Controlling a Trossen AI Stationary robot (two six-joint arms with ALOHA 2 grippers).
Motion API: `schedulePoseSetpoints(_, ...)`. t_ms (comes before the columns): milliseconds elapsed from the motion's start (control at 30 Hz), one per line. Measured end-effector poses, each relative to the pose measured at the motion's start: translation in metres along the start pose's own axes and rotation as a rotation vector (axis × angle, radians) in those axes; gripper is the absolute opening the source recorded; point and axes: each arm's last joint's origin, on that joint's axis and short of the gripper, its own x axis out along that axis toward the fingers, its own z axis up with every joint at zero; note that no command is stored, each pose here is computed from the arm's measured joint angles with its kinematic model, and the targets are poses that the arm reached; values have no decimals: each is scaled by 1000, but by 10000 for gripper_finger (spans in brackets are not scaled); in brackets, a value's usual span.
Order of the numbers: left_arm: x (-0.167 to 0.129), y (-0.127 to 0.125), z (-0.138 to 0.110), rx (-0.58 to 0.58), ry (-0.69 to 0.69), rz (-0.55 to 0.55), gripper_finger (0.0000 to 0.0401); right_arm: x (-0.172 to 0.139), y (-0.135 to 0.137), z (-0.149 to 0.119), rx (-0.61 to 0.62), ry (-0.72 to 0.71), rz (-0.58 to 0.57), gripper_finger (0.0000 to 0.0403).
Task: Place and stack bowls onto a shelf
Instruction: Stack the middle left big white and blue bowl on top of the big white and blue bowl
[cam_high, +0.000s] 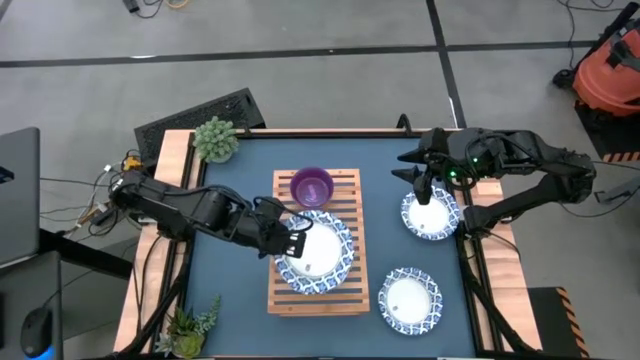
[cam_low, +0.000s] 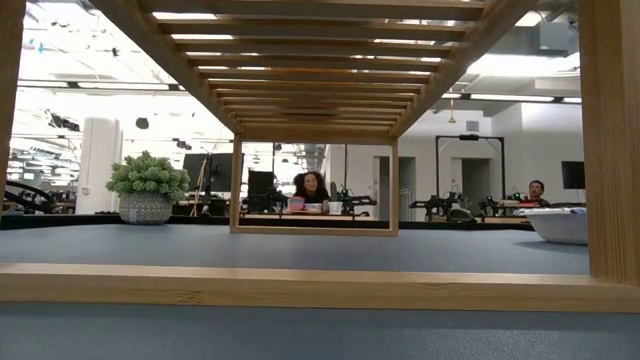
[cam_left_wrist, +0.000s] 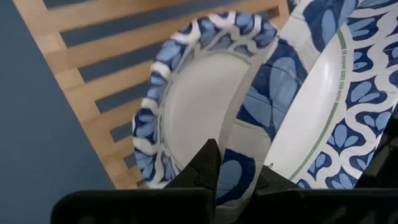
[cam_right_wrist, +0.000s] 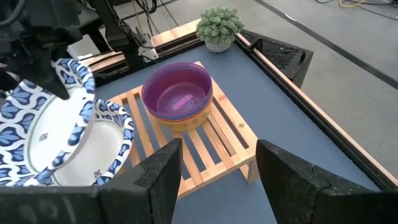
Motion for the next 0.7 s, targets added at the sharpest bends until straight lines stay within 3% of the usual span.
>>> schedulePoseSetpoints(367,7,-5,0,65,-30,-17,6,0,0,0,-3,2,-1,230)
schedulePoseSetpoints(700,7,-4,1,83,-55,-14,107,0,-1,-2,-7,21,-8,230)
